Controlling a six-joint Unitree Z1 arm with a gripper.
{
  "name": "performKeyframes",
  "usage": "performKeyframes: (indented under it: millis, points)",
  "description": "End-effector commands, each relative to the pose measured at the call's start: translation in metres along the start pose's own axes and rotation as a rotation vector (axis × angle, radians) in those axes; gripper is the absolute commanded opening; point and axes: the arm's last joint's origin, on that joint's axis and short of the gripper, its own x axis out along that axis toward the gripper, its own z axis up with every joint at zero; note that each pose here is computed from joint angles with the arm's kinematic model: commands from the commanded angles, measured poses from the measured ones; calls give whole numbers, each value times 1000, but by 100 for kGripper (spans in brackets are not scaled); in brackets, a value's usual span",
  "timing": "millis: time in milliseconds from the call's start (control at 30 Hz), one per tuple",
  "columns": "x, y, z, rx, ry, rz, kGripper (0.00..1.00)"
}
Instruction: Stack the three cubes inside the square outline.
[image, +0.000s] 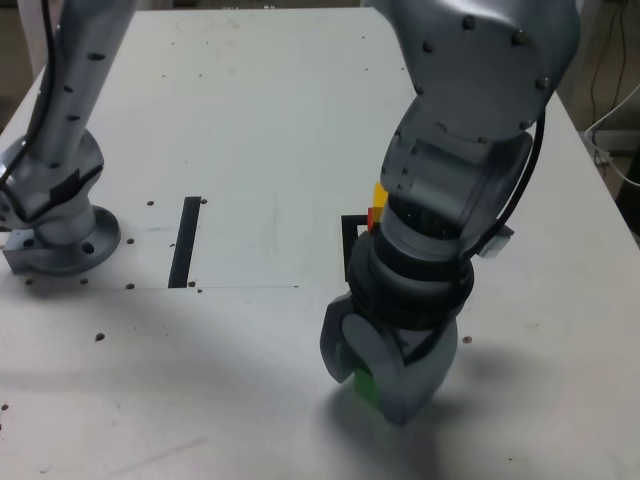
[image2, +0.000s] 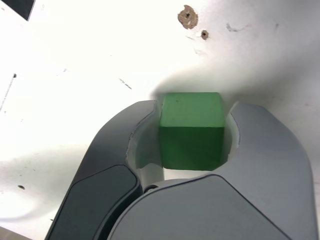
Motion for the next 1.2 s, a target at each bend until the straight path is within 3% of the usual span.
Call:
performKeyframes:
  millis: [0,367,600,733,933,1167]
  points:
    - [-9,0,-4,-11,8,17,27]
    - [-72,22,-50,-126,32,76,27]
    - [-109,49,-83,-259,-14,89,27]
    - [-116,70,-99,-361,-34,60,27]
    - [-105,97,-117,-504,-8,-18,27]
    - [-94,110,-120,-564,29,-16,27]
